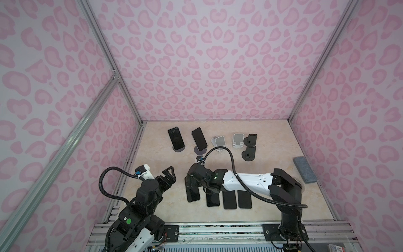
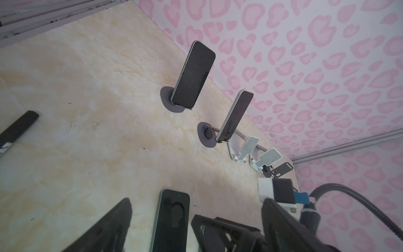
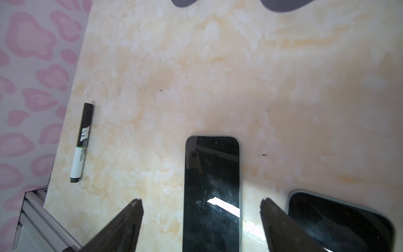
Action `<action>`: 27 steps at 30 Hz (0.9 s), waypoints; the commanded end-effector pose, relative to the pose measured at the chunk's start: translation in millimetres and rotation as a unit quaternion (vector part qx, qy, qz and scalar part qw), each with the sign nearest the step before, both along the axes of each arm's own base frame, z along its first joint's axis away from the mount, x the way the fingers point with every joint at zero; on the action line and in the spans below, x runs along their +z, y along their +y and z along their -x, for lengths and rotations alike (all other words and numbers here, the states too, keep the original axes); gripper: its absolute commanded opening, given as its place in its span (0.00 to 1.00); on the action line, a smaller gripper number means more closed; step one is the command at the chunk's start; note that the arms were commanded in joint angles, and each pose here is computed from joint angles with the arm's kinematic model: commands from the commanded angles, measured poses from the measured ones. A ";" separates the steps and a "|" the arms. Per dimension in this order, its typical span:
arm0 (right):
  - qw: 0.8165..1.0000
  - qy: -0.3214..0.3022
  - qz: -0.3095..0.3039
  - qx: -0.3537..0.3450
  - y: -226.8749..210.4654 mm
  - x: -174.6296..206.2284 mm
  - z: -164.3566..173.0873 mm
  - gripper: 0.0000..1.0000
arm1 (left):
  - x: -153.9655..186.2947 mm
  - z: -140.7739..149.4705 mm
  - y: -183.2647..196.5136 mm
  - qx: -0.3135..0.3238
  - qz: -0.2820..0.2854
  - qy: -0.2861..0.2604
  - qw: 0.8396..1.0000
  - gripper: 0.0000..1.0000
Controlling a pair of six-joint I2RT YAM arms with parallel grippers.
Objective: Remove the phone from the phone stand
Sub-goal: Place the phone at the center of the table, then pick up the phone stand from the top-center of the table.
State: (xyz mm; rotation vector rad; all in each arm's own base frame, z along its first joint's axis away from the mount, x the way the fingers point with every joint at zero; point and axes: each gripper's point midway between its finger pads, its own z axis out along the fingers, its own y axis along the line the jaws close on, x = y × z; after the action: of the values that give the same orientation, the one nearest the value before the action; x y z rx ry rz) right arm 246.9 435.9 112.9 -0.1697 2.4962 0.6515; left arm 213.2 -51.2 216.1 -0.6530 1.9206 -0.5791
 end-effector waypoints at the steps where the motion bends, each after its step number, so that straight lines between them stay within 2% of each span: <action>1: 0.998 -0.057 0.012 0.030 -14.0 26.0 -19.1 0.85 | 5.3 -5.4 -9.3 -0.020 0.001 -0.005 1.000 0.96; 4: 0.987 -0.155 0.044 0.002 -56.8 68.3 -68.5 0.84 | -1.8 -10.3 -19.8 -0.037 0.006 0.010 0.999 0.96; 6: 0.980 -0.193 0.048 -0.004 -79.9 85.9 -102.1 0.87 | -5.6 -15.5 -31.7 -0.056 0.018 0.017 0.998 0.96; 8: 0.982 -0.181 0.062 0.006 -96.0 85.1 -132.0 0.90 | -9.3 -20.4 -44.9 -0.081 0.024 0.028 0.996 0.96; 12: 0.982 -0.137 0.128 0.024 -120.8 57.1 -186.2 0.92 | -18.9 -29.3 -68.4 -0.130 0.017 0.056 0.990 0.96; 16: 0.978 -0.118 0.168 0.030 -131.7 27.3 -221.9 0.95 | -25.9 -38.4 -85.7 -0.162 0.013 0.072 0.984 0.96; 21: 0.976 -0.119 0.177 0.037 -131.5 10.4 -246.7 0.98 | -17.9 -51.5 -98.8 -0.180 0.017 0.055 0.982 0.96; 27: 0.975 -0.113 0.191 0.028 -140.8 -4.4 -259.0 0.98 | -14.7 -62.9 -108.8 -0.196 0.005 0.054 0.979 0.95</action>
State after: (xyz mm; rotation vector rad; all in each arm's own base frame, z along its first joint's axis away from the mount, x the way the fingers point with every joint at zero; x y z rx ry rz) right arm 504.4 298.3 118.8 -0.4048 2.3599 0.1786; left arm 268.4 -151.2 189.5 -0.3641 2.2074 -0.7750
